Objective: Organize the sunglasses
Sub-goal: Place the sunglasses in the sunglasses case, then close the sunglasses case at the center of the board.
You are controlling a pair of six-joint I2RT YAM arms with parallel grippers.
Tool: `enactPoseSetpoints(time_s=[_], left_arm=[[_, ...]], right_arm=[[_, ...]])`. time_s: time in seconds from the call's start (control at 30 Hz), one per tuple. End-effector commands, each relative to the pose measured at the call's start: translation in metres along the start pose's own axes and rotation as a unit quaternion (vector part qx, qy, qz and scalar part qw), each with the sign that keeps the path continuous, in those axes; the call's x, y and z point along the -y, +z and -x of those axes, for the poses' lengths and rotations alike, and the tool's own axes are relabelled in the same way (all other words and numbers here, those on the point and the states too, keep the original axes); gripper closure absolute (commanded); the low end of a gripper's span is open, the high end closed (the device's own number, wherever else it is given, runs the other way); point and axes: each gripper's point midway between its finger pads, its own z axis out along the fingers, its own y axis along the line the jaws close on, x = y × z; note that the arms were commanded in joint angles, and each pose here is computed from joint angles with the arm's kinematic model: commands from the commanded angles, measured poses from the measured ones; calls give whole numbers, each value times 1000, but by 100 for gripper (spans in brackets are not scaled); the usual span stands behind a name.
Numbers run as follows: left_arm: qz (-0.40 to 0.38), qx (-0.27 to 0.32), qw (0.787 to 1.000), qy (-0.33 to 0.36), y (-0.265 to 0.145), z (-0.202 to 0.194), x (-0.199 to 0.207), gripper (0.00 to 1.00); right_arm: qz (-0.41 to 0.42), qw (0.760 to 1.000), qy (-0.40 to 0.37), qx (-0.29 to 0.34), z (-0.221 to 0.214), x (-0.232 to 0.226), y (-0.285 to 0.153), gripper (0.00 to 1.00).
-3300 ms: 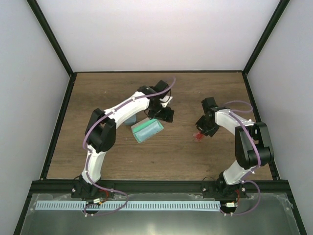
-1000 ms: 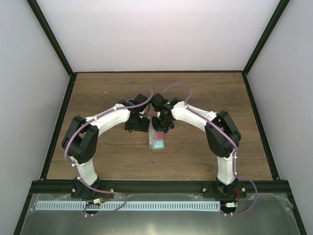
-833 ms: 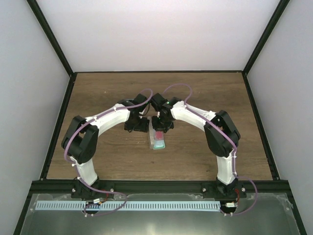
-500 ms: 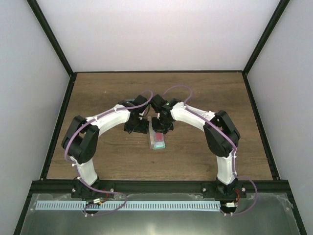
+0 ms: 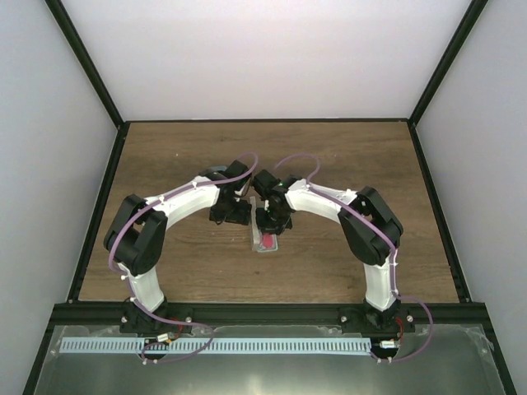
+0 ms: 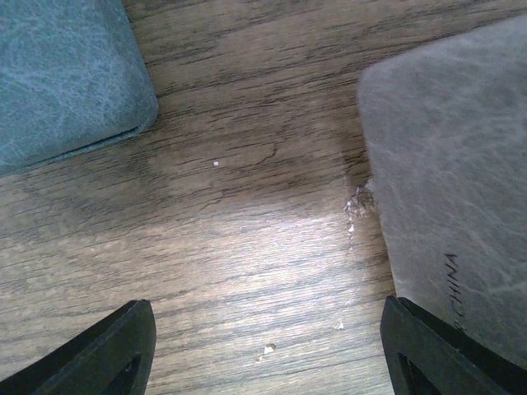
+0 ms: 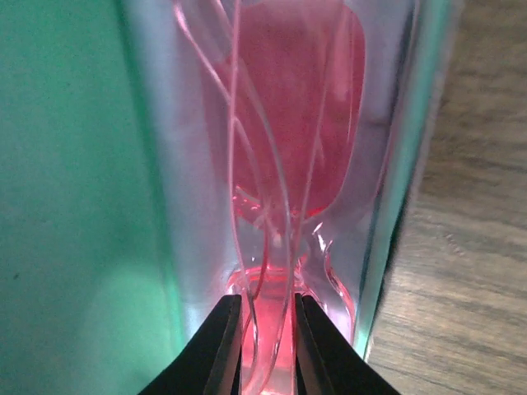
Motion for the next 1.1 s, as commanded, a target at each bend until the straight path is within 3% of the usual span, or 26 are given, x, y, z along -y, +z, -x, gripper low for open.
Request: enactPoseSetpoints(time_s=[0.0,0.1,0.3,0.63,0.9,1.07], left_arm=[[-9,18,1000,4,-4,10,8,24],[-11,16,1000,4,-4,10,9,24],[-11,17,1000,3,-5,10,9,24],[-15,19,1000,-3,-10,12,11,24],[-8,10,1000,14,-13,-4,29,23],[7,6,999,41,-19,-7,43,23]], right_arm=[[8,1000,-3,-19,-14,-4,10,90],[8,1000,-4,-18,-14,-3,12,88],[-11,1000,-11,6,-4,-1,2,69],[-11,998,-8,55,-16,12,-43,65],[-36,996,40,67,-7,65,-26,96],[-19,999,21,40,-5,62,5,99]])
